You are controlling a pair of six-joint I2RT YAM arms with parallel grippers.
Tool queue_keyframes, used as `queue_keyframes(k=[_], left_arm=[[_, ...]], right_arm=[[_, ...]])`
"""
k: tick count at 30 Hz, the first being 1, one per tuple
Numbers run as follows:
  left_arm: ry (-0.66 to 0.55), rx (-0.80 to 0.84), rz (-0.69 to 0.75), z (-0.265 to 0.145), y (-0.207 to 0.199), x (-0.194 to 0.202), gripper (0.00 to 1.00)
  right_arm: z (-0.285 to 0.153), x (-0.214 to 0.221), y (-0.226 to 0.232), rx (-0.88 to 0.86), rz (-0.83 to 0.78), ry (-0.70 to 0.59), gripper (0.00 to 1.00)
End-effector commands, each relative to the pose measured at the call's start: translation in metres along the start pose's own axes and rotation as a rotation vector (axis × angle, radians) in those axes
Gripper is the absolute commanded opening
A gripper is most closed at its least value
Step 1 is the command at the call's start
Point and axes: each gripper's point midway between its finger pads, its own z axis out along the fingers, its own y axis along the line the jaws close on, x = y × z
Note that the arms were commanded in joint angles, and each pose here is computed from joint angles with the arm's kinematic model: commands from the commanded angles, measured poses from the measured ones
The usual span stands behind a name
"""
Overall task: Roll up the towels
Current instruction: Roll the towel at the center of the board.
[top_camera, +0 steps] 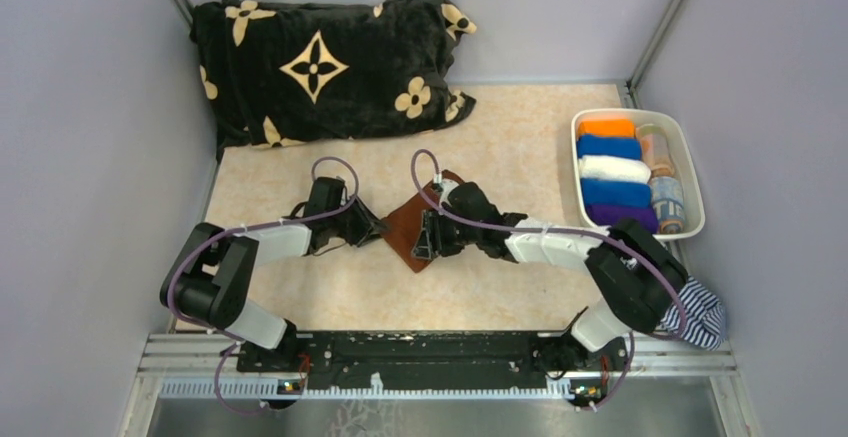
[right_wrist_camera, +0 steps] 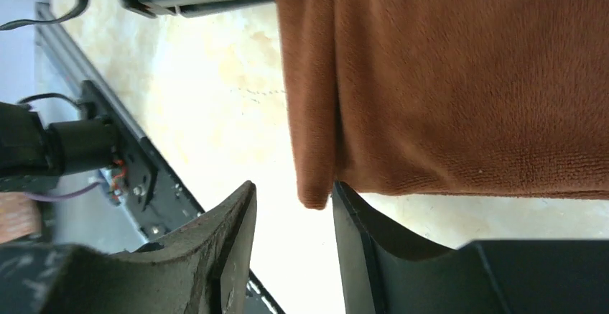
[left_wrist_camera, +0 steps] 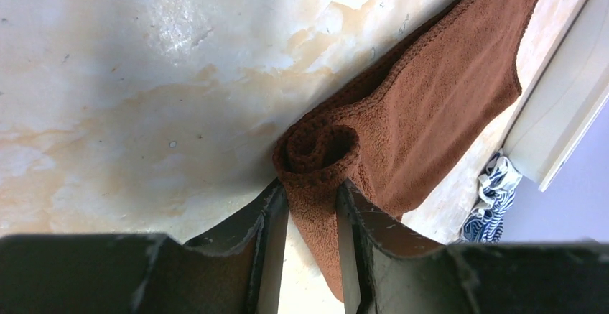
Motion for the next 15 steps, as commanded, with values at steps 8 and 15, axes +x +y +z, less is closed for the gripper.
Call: queue_keyframes(k=[8,15], left_arm=[[0.032,-0.262,0.019,0.002,0.064,0.024,0.38],[0.025,-0.265,0.03,0.001,0.062,0.022,0.38]], right_arm=[[-0.002,-0.017,0.037,0.362,-0.583,-0.053,0.43],[0.023,-0.008,0.026,0.445,-0.658,-0.009,0.42]])
